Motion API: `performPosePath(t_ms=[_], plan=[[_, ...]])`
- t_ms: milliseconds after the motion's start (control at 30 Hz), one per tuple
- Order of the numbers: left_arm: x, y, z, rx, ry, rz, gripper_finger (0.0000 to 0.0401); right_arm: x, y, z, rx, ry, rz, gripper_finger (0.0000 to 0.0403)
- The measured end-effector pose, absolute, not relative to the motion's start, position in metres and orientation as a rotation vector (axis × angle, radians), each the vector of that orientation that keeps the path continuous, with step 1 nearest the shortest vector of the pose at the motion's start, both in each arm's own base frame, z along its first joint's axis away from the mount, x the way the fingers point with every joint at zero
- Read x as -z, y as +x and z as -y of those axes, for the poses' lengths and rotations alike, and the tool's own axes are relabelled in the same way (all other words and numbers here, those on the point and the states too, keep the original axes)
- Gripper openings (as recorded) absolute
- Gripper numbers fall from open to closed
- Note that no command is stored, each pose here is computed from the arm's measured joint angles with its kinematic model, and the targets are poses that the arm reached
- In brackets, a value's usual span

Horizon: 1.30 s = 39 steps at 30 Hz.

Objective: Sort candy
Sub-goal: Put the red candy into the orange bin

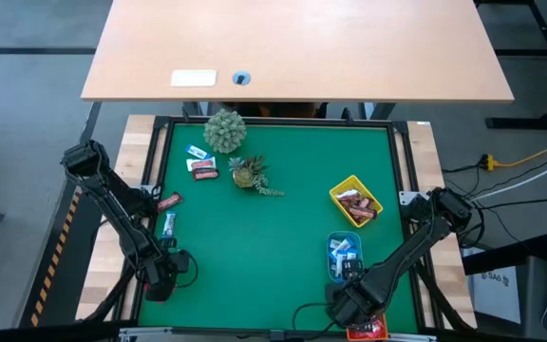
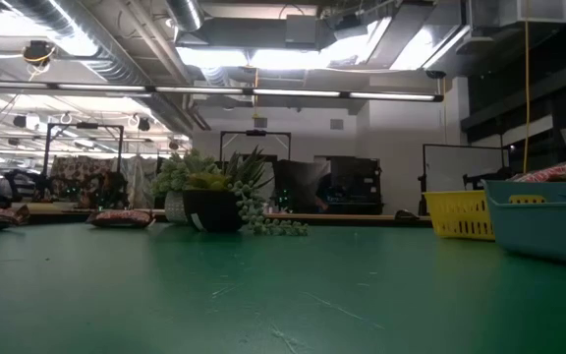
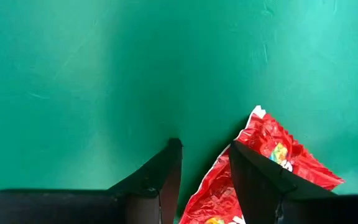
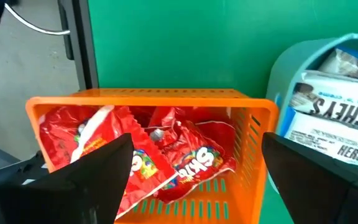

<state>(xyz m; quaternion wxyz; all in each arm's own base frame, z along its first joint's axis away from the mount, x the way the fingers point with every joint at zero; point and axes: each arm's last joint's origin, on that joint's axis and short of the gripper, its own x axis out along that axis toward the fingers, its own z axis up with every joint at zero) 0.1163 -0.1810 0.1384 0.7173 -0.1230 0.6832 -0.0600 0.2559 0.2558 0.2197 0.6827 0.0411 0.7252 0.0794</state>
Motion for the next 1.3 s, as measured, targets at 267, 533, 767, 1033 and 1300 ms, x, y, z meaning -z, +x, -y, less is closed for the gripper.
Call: performPosePath(t_ms=[267, 533, 767, 1033, 1300], plan=[[-0.14, 0.124, 0.178, 0.113, -0.349, -1.557, 0.0131, -0.22, 0.257, -0.257, -0.185, 0.098, -1.616, 0.0351], [-0.14, 0.121, 0.181, 0.177, -0.345, -1.6, 0.013, -0.22, 0.257, -0.257, -0.186, 0.098, -1.615, 0.0351], [-0.141, 0.118, 0.183, 0.243, -0.385, -1.701, 0.013, -0.22, 0.257, -0.257, -0.187, 0.099, -1.614, 0.0351], [-0.141, 0.114, 0.185, 0.257, -0.367, -1.699, 0.013, -0.22, 0.257, -0.257, -0.187, 0.099, -1.613, 0.0351], [-0.141, 0.108, 0.19, 0.277, -0.339, -1.681, 0.0088, -0.22, 0.257, -0.257, -0.187, 0.099, -1.613, 0.0351]])
